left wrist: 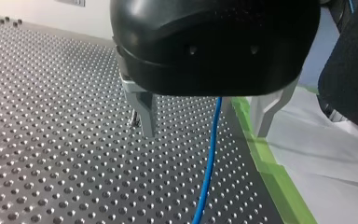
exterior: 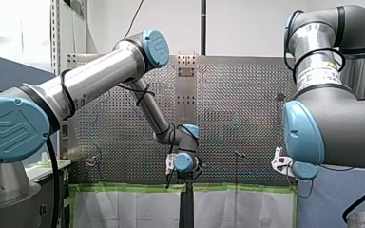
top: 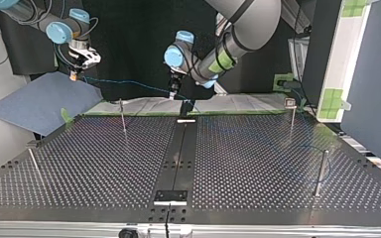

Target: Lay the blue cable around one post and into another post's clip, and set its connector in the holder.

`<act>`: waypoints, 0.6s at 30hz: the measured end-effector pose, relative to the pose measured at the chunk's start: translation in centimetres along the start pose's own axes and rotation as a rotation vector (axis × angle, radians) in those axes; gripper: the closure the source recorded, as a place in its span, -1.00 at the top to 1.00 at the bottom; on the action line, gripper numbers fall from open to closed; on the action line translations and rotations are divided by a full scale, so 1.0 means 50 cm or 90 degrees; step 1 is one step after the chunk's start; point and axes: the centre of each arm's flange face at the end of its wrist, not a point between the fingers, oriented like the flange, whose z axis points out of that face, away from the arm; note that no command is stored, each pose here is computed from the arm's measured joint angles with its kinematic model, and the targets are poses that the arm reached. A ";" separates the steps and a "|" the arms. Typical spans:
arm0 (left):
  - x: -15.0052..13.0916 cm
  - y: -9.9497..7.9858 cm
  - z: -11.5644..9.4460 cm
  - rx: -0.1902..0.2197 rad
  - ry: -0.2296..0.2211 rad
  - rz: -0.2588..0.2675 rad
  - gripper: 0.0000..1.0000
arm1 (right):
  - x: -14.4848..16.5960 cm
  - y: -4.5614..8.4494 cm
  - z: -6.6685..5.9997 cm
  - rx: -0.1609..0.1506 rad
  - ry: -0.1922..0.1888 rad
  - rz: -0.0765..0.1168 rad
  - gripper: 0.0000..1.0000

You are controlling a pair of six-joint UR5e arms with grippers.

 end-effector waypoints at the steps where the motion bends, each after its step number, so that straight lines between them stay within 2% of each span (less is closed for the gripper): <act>1: 0.000 0.002 0.001 -0.001 0.000 -0.001 1.00 | 0.000 0.000 0.000 0.000 0.000 0.000 -1.00; 11: 0.000 0.013 0.005 -0.006 0.007 0.000 1.00 | 0.000 0.002 0.000 -0.001 -0.001 0.000 -1.00; 16: -0.002 0.012 0.007 -0.005 0.001 0.000 0.80 | 0.000 0.002 0.000 -0.001 -0.001 0.000 -1.00; 18: -0.003 0.010 0.008 -0.002 -0.001 -0.001 0.64 | 0.000 0.002 0.000 -0.002 -0.001 0.000 -1.00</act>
